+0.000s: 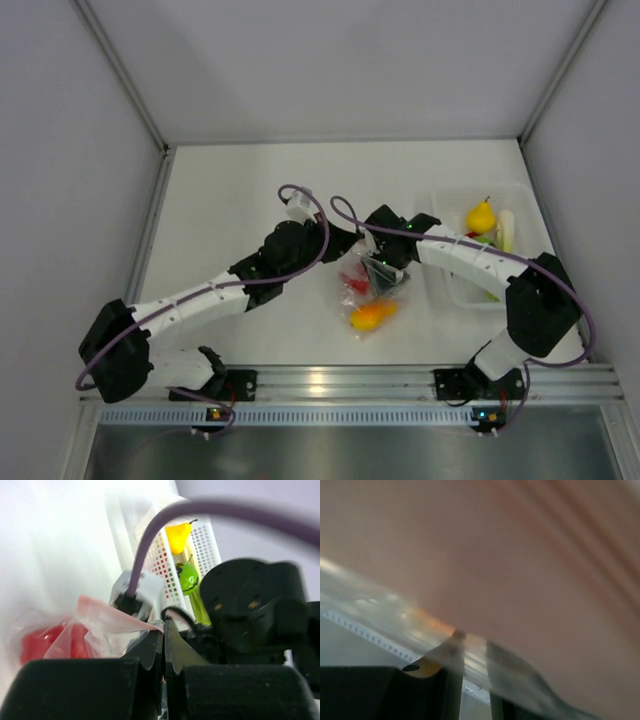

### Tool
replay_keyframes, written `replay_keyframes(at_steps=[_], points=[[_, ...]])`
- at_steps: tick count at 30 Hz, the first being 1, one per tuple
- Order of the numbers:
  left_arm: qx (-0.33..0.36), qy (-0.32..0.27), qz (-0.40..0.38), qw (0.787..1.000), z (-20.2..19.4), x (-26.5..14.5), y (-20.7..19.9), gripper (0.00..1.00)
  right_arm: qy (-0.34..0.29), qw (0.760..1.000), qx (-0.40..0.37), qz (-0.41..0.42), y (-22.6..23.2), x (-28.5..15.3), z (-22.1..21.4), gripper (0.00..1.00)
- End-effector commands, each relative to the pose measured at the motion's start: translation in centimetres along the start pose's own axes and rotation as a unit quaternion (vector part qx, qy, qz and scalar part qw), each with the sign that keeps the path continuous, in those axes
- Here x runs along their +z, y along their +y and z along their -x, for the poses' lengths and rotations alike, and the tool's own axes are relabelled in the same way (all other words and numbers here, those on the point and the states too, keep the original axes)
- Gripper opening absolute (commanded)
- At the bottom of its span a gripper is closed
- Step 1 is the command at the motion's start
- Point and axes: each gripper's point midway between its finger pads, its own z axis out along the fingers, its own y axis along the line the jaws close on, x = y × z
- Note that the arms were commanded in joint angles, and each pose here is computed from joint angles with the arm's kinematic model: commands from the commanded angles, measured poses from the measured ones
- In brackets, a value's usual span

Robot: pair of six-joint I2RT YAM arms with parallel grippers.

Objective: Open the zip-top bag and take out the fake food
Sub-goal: Pick up the fake vegetable from the zipper food storage bag.

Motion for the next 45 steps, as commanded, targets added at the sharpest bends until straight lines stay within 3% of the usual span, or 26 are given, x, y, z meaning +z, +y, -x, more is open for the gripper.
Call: replay_keyframes(at_steps=[1,4,7,8,12,16,21,25,29,30,32,35,39,45], points=[[0.039,0.005,-0.093,0.995,3.5,0.0,-4.9,0.0,-0.007,0.998,-0.033,0.053,1.8,0.8,0.2,0.24],[0.053,0.016,-0.122,0.991,4.6,0.0,-6.0,0.0,-0.004,0.996,-0.039,0.077,2.4,1.4,-0.1,0.22],[0.061,0.054,-0.156,0.984,4.8,0.5,-6.9,0.0,-0.049,0.992,-0.032,0.114,4.2,1.5,1.2,0.23],[0.062,0.061,-0.162,0.983,5.2,0.7,-6.8,0.0,-0.102,0.986,-0.034,0.129,5.2,1.0,3.2,0.22],[0.066,0.108,-0.195,0.973,4.0,1.1,-7.8,0.0,-0.19,0.969,0.068,0.143,5.5,0.6,5.0,0.21],[0.076,0.128,-0.234,0.961,4.1,0.4,-9.9,0.0,-0.289,0.937,0.184,0.071,2.2,-0.7,7.2,0.18],[0.086,0.161,-0.282,0.942,4.0,0.0,-12.3,0.0,-0.408,0.868,0.284,-0.021,-2.0,-3.7,6.9,0.13],[0.097,0.23,-0.348,0.904,2.6,-1.0,-14.4,0.0,-0.43,0.848,0.298,-0.089,-4.8,-5.5,5.1,0.11],[0.107,0.242,-0.356,0.897,1.9,-1.2,-14.0,0.0,-0.435,0.844,0.279,-0.143,-6.7,-7.0,4.4,0.09],[0.107,0.241,-0.348,0.9,1.6,-1.3,-13.3,0.0,-0.444,0.834,0.28,-0.171,-7.7,-8.1,4.5,0.09],[0.114,0.225,-0.325,0.911,1.5,-0.7,-11.9,0.0,-0.432,0.838,0.269,-0.197,-8.4,-8.3,4.0,0.09],[0.077,0.221,-0.235,0.943,0.8,1.0,-7.4,0.0,-0.379,0.875,0.245,-0.176,-8.6,-6.7,3.8,0.09],[0.071,0.222,-0.22,0.947,0.0,0.6,-6.4,0.0,-0.314,0.918,0.198,-0.143,-7.6,-4.6,2.9,0.09],[0.052,0.192,-0.207,0.958,1.5,0.3,-7.1,0.0,-0.244,0.953,0.149,-0.104,-6.0,-2.0,1.7,0.12]])
